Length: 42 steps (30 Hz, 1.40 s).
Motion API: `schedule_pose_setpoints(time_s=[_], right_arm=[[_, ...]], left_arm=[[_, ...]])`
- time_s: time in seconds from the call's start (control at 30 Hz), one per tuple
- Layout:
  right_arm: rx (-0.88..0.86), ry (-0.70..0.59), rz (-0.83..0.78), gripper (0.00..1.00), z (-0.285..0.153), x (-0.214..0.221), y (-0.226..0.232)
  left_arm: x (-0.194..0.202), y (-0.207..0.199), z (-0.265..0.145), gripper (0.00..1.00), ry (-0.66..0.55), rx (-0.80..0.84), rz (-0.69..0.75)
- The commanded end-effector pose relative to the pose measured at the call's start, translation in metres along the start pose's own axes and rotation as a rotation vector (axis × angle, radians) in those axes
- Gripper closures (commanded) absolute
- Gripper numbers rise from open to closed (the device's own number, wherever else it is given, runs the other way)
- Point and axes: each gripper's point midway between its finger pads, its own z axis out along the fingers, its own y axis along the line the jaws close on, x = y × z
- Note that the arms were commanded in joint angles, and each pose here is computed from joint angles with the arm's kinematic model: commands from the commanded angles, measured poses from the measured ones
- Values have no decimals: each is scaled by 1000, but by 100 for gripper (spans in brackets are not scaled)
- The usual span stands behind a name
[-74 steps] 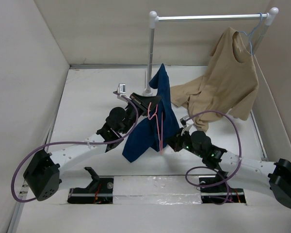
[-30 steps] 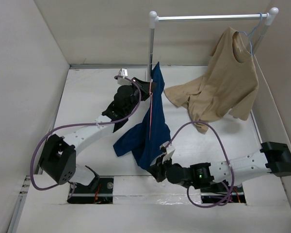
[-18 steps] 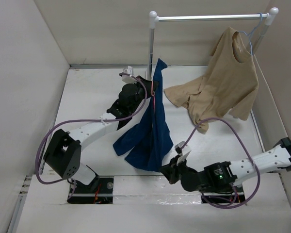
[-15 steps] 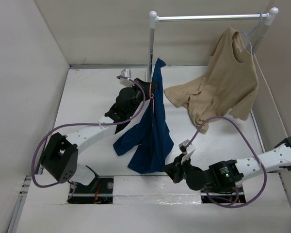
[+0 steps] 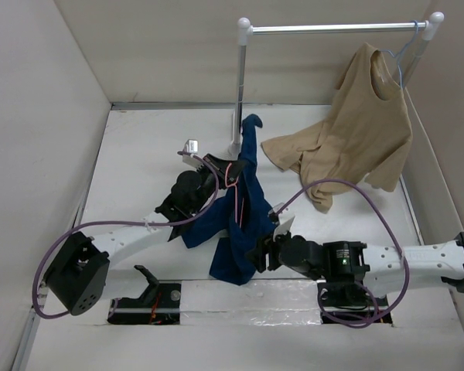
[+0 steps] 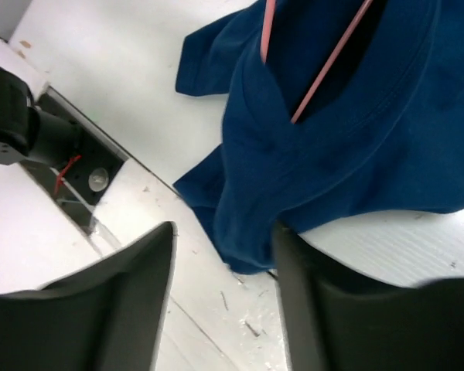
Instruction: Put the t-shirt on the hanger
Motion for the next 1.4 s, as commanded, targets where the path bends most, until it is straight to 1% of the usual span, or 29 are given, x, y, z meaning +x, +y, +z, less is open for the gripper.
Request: schedule_pose_setpoints(time_s=[0.0,0.03,0.07,0.17,0.2,0.23,0.27,0.3,0.33,0.37,0.4,0.43,0.5,0.53,0.57,0.63,0.67,0.73,0.8,0.83,0.87,0.9,1.0,1.17,1.3,1.37], right_arm=[[-84,-82,11,36,-13,-35,21],[-79,-89,7,30,-15,-36,18],[-68,-102,11,29,-15,-40,14],[-42,-148,25,29,-12,-55,1],[-51,-150,14,32,-10,-57,0],[-32,-179,30,39,-3,-65,-9],[-26,-187,30,65,1,-69,-13],[-33,-184,23,77,5,-71,-15],[-27,-200,24,90,12,-77,-17],[-7,-221,33,100,17,-85,-26],[-26,-216,13,100,21,-87,-24],[-26,-219,8,98,24,-90,-25],[-27,-242,8,76,35,-100,-26],[-37,-249,1,57,38,-102,-23],[-28,-233,-11,51,47,-99,-26],[-20,-227,-11,47,55,-98,-29],[-15,-224,-11,47,59,-98,-31],[-18,-210,-10,47,69,-93,-32],[-8,-204,-12,51,74,-89,-34],[-4,-206,-11,82,75,-90,-35],[0,-208,-11,94,75,-91,-35],[8,-209,-11,100,74,-92,-36],[-3,-253,-9,100,62,-108,-32],[-43,-350,10,100,27,-147,-23],[-110,-377,14,100,14,-172,-18],[-92,-371,10,100,18,-176,-24]], left_arm=[[-7,-37,-18,100,-2,143,-71],[-4,-30,-22,100,5,131,-75],[-3,-29,-24,100,11,132,-76],[0,-29,-30,100,26,144,-85],[0,-31,-32,100,28,155,-87],[1,-31,-33,100,35,159,-86],[3,-33,-34,100,45,165,-87],[3,-35,-36,100,48,173,-89],[2,-36,-37,100,48,178,-91],[6,-36,-39,100,57,179,-91],[5,-38,-40,100,56,185,-92],[8,-40,-41,100,63,190,-93],[14,-42,-44,100,95,204,-90],[15,-41,-45,100,102,204,-91],[15,-43,-47,100,105,212,-94],[15,-42,-49,100,107,216,-96],[15,-43,-49,100,106,218,-96],[15,-44,-51,100,109,221,-90],[14,-47,-53,100,107,228,-87],[13,-47,-54,100,106,231,-87],[12,-48,-54,100,102,231,-85],[12,-47,-54,100,100,226,-80],[11,-43,-53,100,94,208,-61],[17,-31,-49,100,100,183,-64],[20,-26,-45,100,103,176,-66],[21,-33,-43,100,113,195,-76]])
